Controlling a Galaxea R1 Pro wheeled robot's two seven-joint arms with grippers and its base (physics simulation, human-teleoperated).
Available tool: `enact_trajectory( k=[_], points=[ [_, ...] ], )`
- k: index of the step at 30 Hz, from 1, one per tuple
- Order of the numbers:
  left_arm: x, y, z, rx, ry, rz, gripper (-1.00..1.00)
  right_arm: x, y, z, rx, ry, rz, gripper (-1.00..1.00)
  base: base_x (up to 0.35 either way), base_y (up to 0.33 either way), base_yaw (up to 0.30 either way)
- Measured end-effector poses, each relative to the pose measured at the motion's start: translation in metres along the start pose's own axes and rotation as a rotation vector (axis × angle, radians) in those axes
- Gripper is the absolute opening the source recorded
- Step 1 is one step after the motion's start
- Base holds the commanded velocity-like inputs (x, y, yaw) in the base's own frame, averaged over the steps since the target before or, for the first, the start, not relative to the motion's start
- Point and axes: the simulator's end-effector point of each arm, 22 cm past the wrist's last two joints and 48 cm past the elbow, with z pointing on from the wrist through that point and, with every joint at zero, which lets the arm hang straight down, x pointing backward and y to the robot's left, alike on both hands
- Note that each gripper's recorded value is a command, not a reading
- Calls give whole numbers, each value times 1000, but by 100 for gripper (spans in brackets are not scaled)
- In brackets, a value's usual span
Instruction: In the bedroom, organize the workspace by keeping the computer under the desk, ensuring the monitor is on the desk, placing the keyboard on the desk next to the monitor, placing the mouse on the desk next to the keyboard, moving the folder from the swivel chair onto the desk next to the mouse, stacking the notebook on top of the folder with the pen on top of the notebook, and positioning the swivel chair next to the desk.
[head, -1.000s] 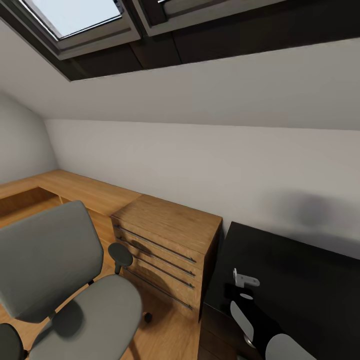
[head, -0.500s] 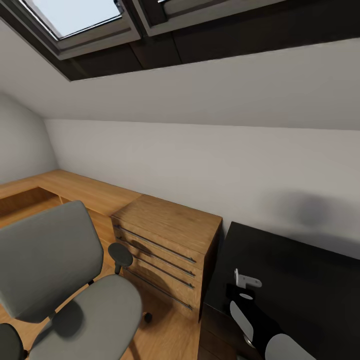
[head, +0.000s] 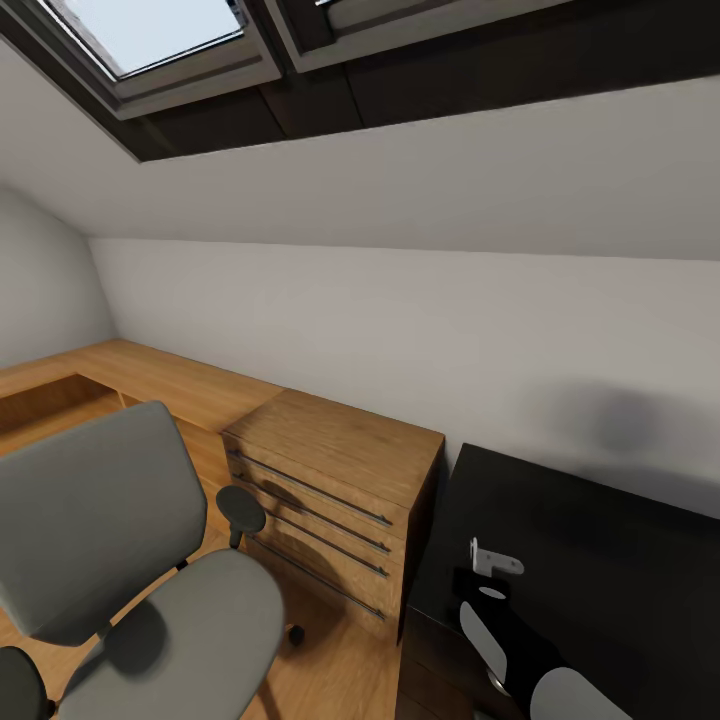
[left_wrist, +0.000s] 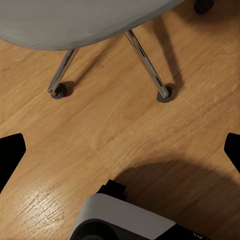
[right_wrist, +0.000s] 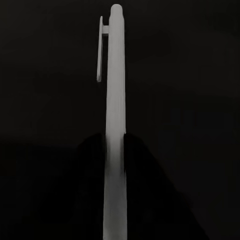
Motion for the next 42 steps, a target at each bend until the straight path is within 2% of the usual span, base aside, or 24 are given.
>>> enact_trajectory(
  k=[11, 17, 21, 24, 27, 31, 35, 42],
  points=[
    [0, 0, 0, 0, 0, 0, 100, 0, 0, 0, -1, 0, 0, -100, 0, 0, 0],
    [-4, 1, -7, 0, 0, 0, 100, 4, -6, -4, 10, 21, -6, -100, 0, 0, 0],
    [-7, 2, -12, 0, 1, 0, 100, -26, 3, -12, -15, -27, 19, -100, 0, 0, 0],
    [-8, 3, -16, 0, 1, 1, 100, -67, 19, -28, -60, -91, 40, -100, 0, 0, 0],
    [-10, 3, -20, 0, 1, 1, 100, -86, 28, -45, -90, -109, 42, -100, 0, 0, 0],
    [-13, 4, -24, 0, 1, 1, 100, -86, 26, -71, -98, -100, 32, -100, 0, 0, 0],
    [-15, 5, -29, 0, 2, 1, 100, -97, 26, -96, -111, -125, 42, -100, 0, 0, 0],
    [-18, 7, -37, 1, 3, 1, 100, -98, 27, -117, -125, -127, 47, -100, 0, 0, 0]
  ],
)
